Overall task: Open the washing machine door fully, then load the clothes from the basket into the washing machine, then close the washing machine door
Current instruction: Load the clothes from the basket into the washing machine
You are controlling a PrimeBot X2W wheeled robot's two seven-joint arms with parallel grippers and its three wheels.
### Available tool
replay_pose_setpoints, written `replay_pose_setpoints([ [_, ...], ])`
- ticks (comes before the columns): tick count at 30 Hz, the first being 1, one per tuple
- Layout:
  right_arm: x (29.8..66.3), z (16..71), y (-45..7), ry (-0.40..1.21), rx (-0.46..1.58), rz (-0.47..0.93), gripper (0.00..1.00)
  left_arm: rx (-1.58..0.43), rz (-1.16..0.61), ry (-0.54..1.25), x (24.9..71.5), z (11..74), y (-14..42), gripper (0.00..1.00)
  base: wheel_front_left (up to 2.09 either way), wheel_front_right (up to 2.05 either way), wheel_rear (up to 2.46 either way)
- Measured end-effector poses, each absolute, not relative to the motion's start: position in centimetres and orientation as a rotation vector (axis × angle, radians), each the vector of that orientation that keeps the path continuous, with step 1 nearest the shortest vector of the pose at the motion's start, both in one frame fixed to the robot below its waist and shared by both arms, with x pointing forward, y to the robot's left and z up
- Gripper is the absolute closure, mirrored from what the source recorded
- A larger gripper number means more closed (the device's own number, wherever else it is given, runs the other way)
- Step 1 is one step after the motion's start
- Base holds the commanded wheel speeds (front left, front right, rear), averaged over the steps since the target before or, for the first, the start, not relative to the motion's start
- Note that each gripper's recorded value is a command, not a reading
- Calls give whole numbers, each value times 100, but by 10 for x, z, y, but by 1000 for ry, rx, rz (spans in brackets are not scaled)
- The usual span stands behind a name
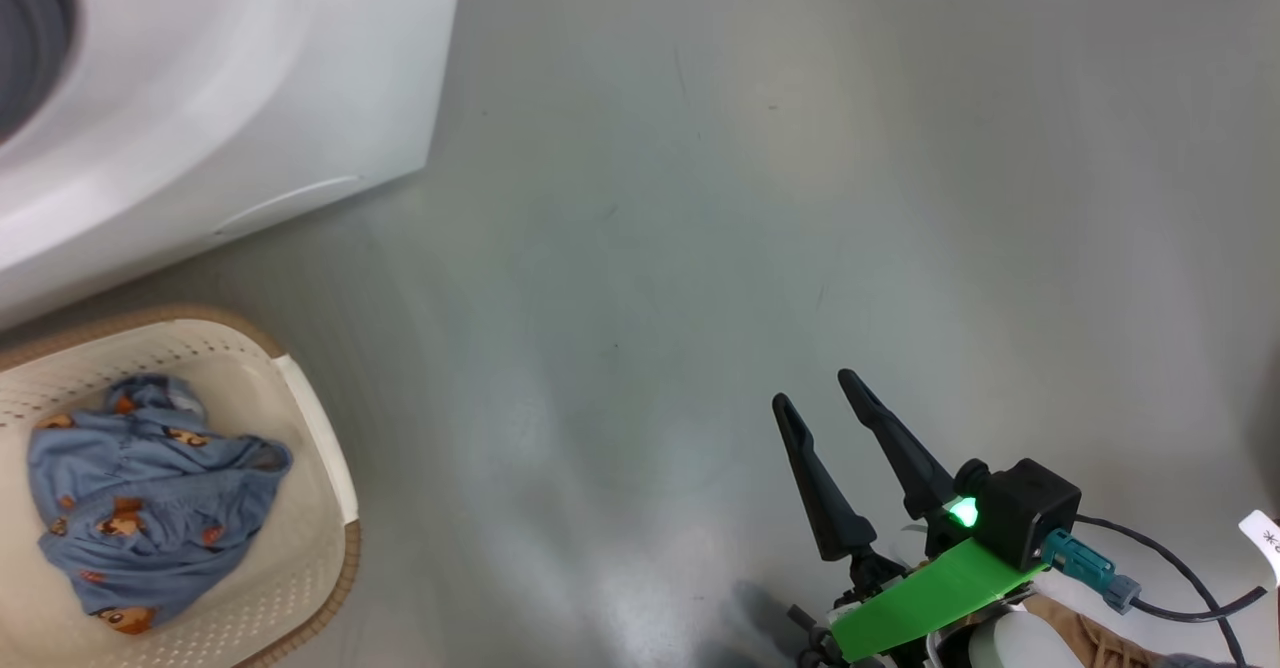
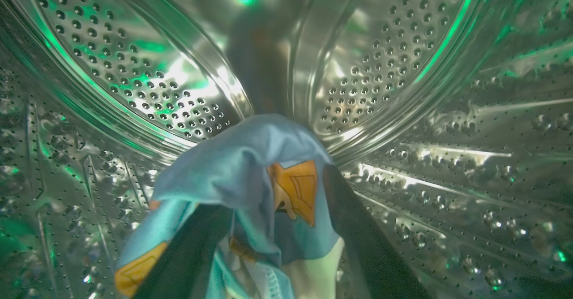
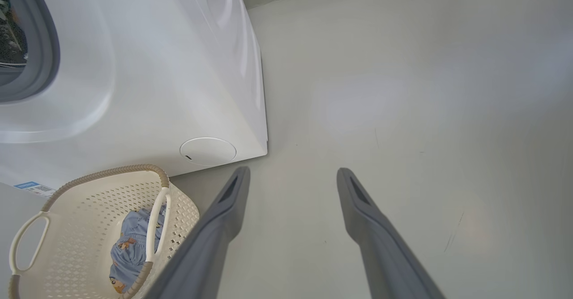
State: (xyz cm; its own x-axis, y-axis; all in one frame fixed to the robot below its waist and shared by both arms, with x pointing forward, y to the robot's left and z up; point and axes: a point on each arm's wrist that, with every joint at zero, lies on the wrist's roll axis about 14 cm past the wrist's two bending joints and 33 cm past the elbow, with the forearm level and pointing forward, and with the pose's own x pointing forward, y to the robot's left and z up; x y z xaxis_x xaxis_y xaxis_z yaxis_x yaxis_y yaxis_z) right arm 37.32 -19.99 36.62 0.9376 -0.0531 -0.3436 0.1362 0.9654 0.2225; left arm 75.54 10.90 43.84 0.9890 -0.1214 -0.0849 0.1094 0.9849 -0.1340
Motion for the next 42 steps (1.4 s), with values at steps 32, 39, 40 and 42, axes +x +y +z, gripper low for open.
replay_pose_setpoints([
  [32,381,409,-186,210,249,-23,0,-111,-104,226,657,448,110,0,0,0,0],
  [39,382,417,-182,185,255,-7,0,-131,-99,238,631,450,115,0,0,0,0],
  [40,380,417,-182,186,254,-8,0,-136,-102,234,627,452,117,0,0,0,0],
  [42,378,417,-180,190,253,-3,0,-151,-95,216,620,457,120,0,0,0,0],
])
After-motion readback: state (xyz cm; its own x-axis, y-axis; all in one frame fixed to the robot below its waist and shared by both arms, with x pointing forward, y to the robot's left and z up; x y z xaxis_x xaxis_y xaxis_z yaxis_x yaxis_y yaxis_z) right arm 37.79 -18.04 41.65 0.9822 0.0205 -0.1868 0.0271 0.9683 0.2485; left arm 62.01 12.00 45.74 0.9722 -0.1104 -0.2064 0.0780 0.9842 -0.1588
